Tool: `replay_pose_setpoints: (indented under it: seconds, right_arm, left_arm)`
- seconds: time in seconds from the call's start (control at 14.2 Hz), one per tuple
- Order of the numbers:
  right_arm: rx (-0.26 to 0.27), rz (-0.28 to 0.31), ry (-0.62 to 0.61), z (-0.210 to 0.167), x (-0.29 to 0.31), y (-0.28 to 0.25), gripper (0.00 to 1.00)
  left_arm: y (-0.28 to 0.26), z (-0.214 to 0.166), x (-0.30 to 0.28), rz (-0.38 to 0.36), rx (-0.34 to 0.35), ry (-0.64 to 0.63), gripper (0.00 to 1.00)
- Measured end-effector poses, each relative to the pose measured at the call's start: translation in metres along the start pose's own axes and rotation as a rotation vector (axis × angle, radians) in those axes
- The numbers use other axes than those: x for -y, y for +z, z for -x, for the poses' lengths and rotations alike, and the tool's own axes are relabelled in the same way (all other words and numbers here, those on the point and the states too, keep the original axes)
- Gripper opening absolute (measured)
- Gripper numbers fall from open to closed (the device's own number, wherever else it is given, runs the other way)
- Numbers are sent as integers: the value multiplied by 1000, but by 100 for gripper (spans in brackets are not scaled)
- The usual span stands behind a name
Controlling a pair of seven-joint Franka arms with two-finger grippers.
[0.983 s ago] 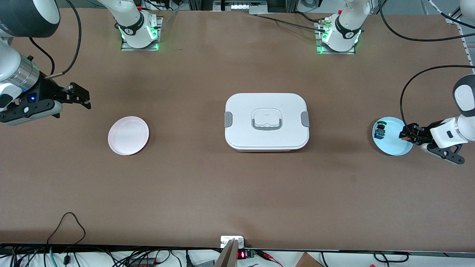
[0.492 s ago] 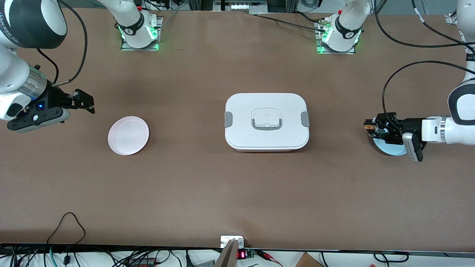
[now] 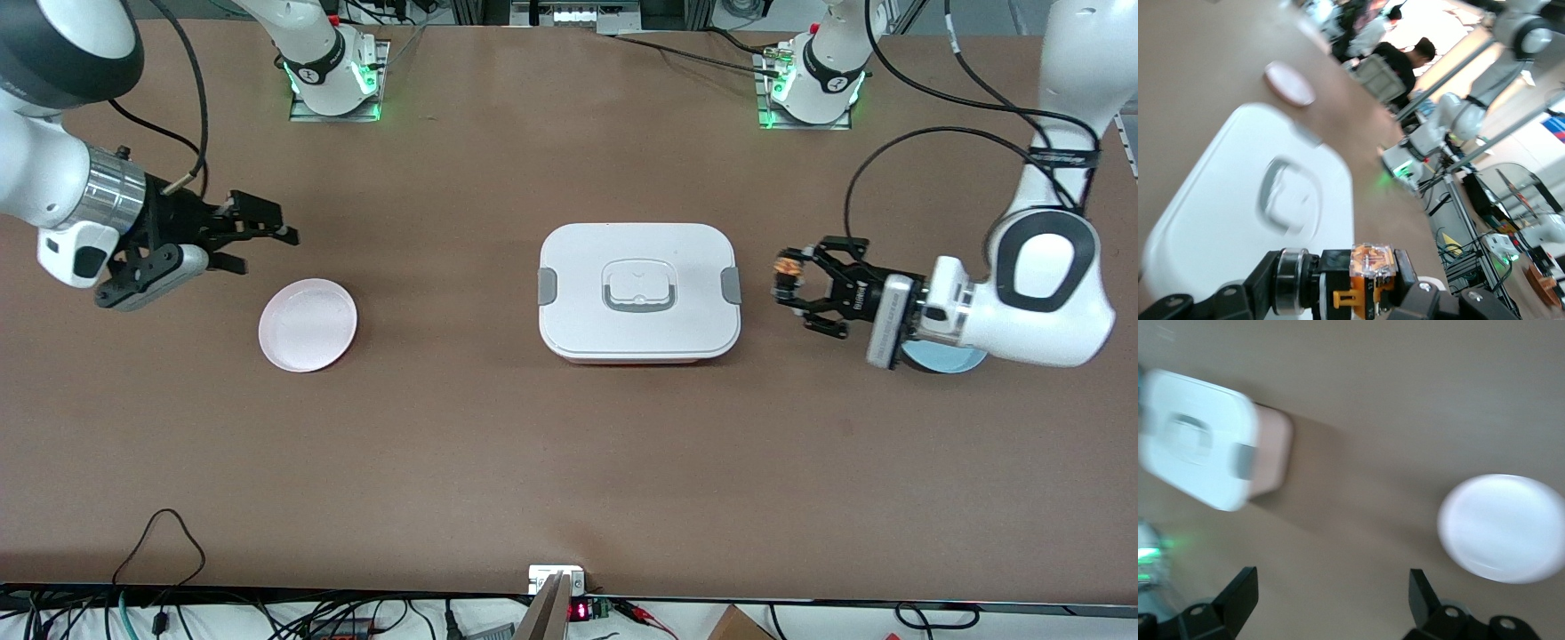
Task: Transfer orange switch to right arm and place
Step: 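Carry the orange switch over the box while the right gripper approaches, then grasp the orange switch with the right gripper from the left gripper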
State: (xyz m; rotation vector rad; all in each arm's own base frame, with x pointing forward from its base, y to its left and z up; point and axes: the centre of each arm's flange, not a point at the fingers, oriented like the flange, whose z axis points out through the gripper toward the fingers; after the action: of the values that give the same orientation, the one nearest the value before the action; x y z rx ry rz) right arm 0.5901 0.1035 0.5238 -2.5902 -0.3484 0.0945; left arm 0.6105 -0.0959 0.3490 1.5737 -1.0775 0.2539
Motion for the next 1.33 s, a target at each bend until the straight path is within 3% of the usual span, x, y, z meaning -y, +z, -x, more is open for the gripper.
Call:
replay_pose_setpoints:
  seconds: [0.14,0.28,0.42,0.56,0.77,0.98,1.33]
  right_arm:
    - [-8,-211,61,-11,1,26,100]
    - [-21,-386,129,-22,-2,52,100]
    - [-71,-514,205,-32,-1,78,100]
    - [-127,-605,282,-36,17,111,100]
    - [-213,-682,375,-40,62,153,100]
    - [-314,-721,459,-36,124,186,100]
    - [-355,-725,475,-24,161,187,100]
  left_arm:
    - [33,-25,-5,71,-75,124,72]
    - [62,-48,-9,99,-146,256,72]
    - [89,-67,-9,84,-219,393,72]
    - [119,-88,-10,67,-323,474,72]
    - [176,-119,-11,-30,-419,506,72]
    - [233,-136,-19,-100,-446,507,72]
    - [242,-139,-20,-108,-466,502,72]
